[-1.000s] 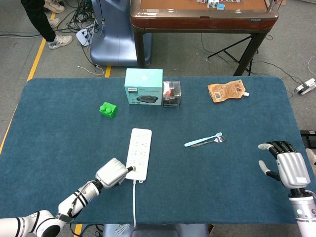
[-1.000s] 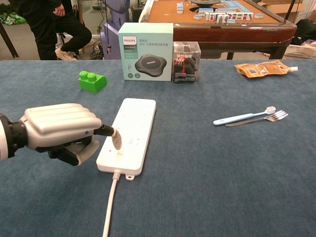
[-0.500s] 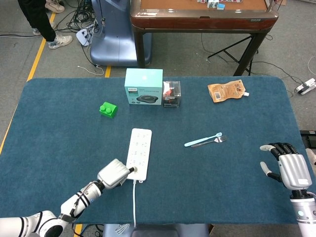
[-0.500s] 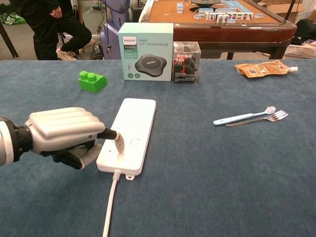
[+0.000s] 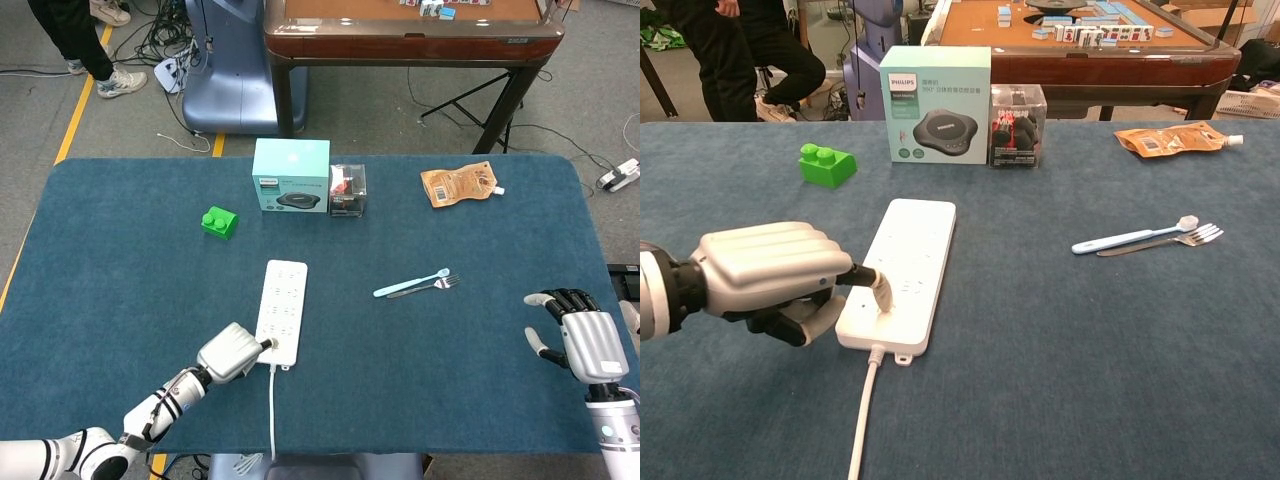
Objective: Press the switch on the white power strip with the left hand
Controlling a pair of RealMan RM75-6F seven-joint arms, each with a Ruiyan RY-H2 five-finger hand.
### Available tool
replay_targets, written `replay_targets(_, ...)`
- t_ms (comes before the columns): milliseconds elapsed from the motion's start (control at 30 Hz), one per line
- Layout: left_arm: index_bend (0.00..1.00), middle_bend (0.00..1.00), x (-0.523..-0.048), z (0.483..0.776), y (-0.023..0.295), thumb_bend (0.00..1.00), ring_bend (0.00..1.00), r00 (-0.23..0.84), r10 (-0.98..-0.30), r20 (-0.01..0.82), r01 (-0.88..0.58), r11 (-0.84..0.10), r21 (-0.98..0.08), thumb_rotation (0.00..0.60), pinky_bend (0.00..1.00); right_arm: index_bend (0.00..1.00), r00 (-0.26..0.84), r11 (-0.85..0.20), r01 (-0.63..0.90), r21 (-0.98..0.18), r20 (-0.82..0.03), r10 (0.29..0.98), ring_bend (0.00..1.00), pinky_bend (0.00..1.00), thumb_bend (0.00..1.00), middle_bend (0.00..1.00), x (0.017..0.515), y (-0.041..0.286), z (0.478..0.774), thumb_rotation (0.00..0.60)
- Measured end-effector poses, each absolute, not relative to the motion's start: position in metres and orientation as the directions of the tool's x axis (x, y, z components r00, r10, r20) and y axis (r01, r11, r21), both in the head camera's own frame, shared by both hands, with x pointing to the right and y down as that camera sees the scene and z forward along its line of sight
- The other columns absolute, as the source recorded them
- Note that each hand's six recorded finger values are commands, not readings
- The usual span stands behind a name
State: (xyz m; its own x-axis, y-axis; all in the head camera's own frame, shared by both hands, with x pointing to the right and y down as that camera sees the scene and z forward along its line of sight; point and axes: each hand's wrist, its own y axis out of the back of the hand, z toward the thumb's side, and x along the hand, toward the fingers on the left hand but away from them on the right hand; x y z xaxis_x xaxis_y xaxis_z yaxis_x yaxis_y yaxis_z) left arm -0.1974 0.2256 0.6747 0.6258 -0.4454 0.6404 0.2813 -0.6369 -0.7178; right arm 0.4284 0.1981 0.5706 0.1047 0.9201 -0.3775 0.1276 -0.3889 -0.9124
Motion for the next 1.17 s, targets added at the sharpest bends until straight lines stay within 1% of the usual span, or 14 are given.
replay_targets(100,0.34,1.00,-0.196,0.665,0.219,0.78,1.00,0.631,-0.476,0.612,0.240,-0.630,-0.738,0.600,1.00,0.36,0.106,-0.386,0.129,-0.913,-0.374,0.921,0.27,0.24,0.29,0.36,0.428,0.197,0.569,0.600)
replay_targets(267,0.34,1.00,-0.209,0.642,0.201,0.78,1.00,0.607,-0.559,0.564,0.164,-0.607,-0.778,0.600,1.00,0.36,0.113,-0.385,0.129,-0.914,-0.372,0.921,0.27,0.24,0.29,0.36,0.426,0.196,0.568,0.600)
replay_targets(333,0.33,1.00,-0.221,0.635,0.195,0.77,1.00,0.582,-0.596,0.554,0.139,-0.598,-0.789,0.600,1.00,0.36,0.117,-0.386,0.129,-0.913,-0.373,0.921,0.27,0.24,0.29,0.36,0.425,0.195,0.568,0.600)
replay_targets(400,0.32,1.00,-0.232,0.630,0.191,0.74,1.00,0.555,-0.627,0.547,0.118,-0.591,-0.798,0.600,1.00,0.36,0.122,-0.387,0.129,-0.913,-0.373,0.920,0.27,0.24,0.29,0.36,0.424,0.195,0.568,0.600)
replay_targets(567,0.30,0.99,-0.273,0.616,0.185,0.73,0.94,0.453,-0.710,0.539,0.060,-0.579,-0.813,0.600,1.00,0.36,0.137,-0.386,0.128,-0.913,-0.370,0.919,0.27,0.24,0.29,0.36,0.419,0.192,0.567,0.600)
replay_targets(633,0.29,0.94,-0.289,0.611,0.185,0.72,0.88,0.409,-0.739,0.536,0.044,-0.571,-0.820,0.600,1.00,0.36,0.143,-0.386,0.128,-0.914,-0.368,0.919,0.27,0.24,0.29,0.36,0.416,0.191,0.567,0.600)
replay_targets(733,0.28,0.82,-0.313,0.604,0.187,0.71,0.78,0.344,-0.777,0.526,0.039,-0.548,-0.835,0.600,0.99,0.36,0.150,-0.384,0.129,-0.914,-0.365,0.919,0.27,0.24,0.29,0.36,0.413,0.189,0.565,0.600)
replay_targets(800,0.28,0.74,-0.327,0.599,0.188,0.70,0.72,0.303,-0.800,0.518,0.040,-0.533,-0.845,0.600,0.96,0.36,0.152,-0.383,0.128,-0.915,-0.364,0.919,0.27,0.24,0.29,0.36,0.412,0.189,0.564,0.600)
replay_targets(833,0.28,0.71,-0.337,0.596,0.190,0.71,0.70,0.273,-0.814,0.513,0.041,-0.523,-0.852,0.600,0.95,0.36,0.152,-0.383,0.128,-0.915,-0.363,0.919,0.27,0.24,0.29,0.36,0.412,0.188,0.564,0.600)
replay_targets(900,0.28,0.66,-0.353,0.591,0.193,0.71,0.64,0.225,-0.832,0.508,0.046,-0.512,-0.858,0.600,0.89,0.36,0.149,-0.382,0.127,-0.915,-0.364,0.920,0.27,0.24,0.29,0.36,0.412,0.188,0.563,0.600)
replay_targets(967,0.28,0.61,-0.371,0.586,0.197,0.70,0.59,0.172,-0.846,0.505,0.057,-0.503,-0.862,0.600,0.83,0.36,0.147,-0.383,0.127,-0.915,-0.364,0.920,0.27,0.24,0.29,0.36,0.412,0.189,0.563,0.600)
replay_targets(1033,0.30,0.59,-0.386,0.581,0.202,0.71,0.56,0.122,-0.858,0.500,0.069,-0.495,-0.866,0.600,0.78,0.36,0.144,-0.383,0.127,-0.915,-0.365,0.920,0.27,0.24,0.29,0.36,0.412,0.190,0.562,0.600)
replay_targets(1167,0.32,0.58,-0.414,0.571,0.213,0.70,0.55,0.033,-0.874,0.485,0.086,-0.481,-0.873,0.600,0.76,0.36,0.137,-0.381,0.125,-0.916,-0.364,0.921,0.27,0.24,0.29,0.36,0.414,0.193,0.561,0.600)
